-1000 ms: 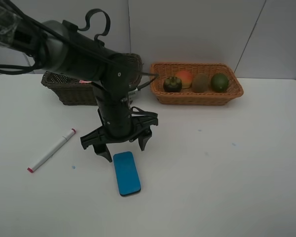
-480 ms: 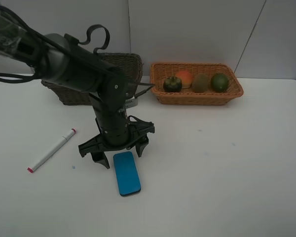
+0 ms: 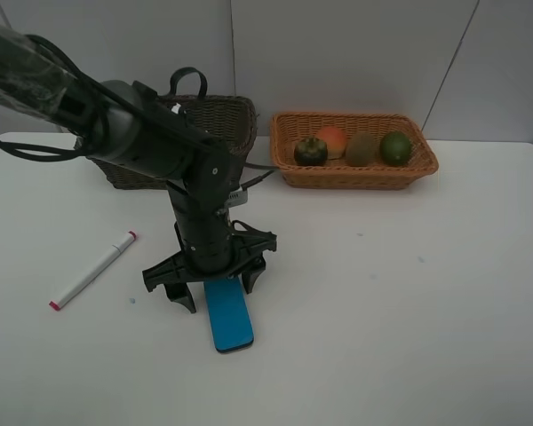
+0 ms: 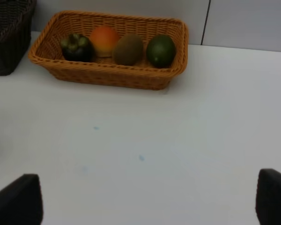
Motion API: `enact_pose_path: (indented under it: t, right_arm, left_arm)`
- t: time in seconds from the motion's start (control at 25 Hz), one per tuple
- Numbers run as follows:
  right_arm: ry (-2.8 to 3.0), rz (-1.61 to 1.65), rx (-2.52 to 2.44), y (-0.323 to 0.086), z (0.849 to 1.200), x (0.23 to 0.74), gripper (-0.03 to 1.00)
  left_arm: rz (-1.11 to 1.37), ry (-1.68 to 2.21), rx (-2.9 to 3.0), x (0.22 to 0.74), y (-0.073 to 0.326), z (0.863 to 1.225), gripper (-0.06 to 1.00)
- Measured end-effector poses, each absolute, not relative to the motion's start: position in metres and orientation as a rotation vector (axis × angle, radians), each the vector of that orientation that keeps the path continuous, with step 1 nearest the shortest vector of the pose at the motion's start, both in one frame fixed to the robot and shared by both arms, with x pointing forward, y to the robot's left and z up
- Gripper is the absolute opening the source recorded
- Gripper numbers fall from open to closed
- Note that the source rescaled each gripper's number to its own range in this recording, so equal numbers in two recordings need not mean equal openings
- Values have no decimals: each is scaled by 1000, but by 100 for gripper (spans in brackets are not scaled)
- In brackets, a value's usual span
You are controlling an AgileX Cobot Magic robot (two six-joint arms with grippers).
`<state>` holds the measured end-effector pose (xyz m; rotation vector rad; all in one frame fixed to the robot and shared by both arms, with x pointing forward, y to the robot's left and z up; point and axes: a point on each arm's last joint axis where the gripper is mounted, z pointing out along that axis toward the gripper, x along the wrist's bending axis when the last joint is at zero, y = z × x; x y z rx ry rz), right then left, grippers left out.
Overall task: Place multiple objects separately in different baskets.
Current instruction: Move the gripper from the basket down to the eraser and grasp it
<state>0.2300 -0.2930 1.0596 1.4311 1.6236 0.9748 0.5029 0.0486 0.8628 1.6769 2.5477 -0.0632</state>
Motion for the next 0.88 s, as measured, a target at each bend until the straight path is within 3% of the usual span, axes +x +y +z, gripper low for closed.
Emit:
enact_pose_path:
  t: [0.88]
  right_arm:
    - [1624,975,1431,-293,1060,230,99]
  left_arm:
    - [-63,2498,1723,504,48,863,92]
